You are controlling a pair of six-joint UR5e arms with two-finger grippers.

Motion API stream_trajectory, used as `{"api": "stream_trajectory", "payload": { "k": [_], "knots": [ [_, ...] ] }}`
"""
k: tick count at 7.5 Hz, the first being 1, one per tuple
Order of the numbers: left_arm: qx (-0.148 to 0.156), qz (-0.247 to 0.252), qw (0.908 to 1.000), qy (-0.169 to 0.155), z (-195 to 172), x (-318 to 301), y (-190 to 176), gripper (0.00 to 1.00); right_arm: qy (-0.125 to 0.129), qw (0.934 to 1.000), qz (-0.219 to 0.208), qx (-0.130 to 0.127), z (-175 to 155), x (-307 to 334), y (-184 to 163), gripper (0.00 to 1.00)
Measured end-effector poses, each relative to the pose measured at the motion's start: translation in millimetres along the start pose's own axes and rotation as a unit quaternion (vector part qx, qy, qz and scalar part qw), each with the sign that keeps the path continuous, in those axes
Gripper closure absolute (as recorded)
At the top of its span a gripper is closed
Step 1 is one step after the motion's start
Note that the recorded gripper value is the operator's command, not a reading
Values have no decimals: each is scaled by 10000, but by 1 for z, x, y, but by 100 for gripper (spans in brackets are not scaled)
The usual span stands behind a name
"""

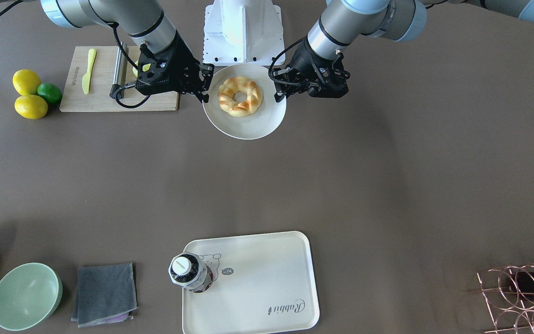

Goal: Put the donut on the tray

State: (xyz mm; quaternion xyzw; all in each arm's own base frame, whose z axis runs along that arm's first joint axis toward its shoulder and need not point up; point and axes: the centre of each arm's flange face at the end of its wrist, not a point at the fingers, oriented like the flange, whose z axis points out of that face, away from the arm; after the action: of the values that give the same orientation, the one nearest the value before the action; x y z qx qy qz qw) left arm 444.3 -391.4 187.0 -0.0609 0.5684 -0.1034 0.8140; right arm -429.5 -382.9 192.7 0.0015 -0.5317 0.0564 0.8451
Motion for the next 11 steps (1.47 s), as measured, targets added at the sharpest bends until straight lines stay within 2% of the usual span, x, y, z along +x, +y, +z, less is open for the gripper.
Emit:
{"api": "stream_trajectory", "payload": {
  "k": [1, 2, 4, 6, 9, 11],
  "knots": [
    [-3, -6, 10000, 3, 0, 0, 0, 100, -1, 10000, -1, 4, 0, 0, 0, 48],
    [-5, -7, 10000, 0, 1, 0, 0, 100, -2, 10000, 0, 20, 0, 0, 0, 0],
    [18, -24, 10000, -18, 2, 0, -4, 100, -23, 10000, -1, 49, -2, -1, 0, 0],
    [202, -110, 9997, -23, -3, -2, -30, 100, -26, 9999, 76, 133, -13, 6, -13, 0],
    [654, -334, 9972, 152, 15, -16, -120, 100, 42, 9993, 256, 278, -31, 30, -41, 0],
    [984, -821, 9911, 374, 38, -17, -182, 100, 185, 9987, 294, 372, -38, 57, -53, 0]
  ]
}}
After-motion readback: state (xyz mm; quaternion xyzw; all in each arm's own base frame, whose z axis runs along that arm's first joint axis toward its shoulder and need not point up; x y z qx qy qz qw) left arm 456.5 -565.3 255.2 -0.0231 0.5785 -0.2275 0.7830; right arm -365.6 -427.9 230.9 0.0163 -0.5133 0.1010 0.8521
